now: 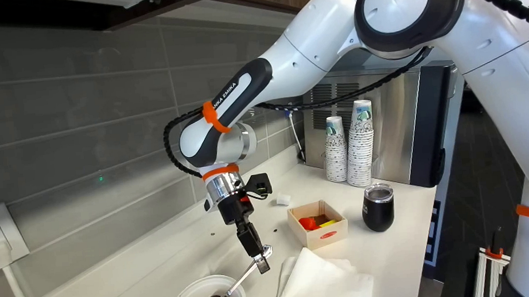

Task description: Move the contents of one bowl to the next bowl

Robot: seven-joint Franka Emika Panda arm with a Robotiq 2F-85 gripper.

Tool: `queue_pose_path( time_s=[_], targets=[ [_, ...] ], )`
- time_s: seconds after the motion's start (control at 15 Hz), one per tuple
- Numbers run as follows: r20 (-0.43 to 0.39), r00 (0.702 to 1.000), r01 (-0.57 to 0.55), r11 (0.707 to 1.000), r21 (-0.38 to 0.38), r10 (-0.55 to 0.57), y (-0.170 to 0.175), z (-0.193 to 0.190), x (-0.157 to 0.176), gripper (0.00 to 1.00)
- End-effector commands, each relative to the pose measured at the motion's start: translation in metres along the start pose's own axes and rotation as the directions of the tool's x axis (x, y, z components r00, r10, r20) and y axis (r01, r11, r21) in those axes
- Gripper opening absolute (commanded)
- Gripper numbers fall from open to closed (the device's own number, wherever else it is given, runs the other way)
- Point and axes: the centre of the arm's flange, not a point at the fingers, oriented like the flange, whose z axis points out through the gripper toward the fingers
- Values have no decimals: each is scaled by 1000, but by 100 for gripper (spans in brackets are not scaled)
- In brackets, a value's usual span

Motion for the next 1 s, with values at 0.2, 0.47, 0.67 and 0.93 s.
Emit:
queue_pose_path(
  time_s=[0.2, 0.47, 0.67, 0.93],
  targets=[
    [52, 997, 52, 995, 85, -57, -1, 0, 8, 1],
    [75, 993, 77, 989, 128, -87, -1, 10, 14, 1],
    [73, 991, 100, 980, 174, -114, 1, 13, 16, 1],
    [47, 990, 121, 961, 249, -136, 9, 14, 14, 1]
  ],
)
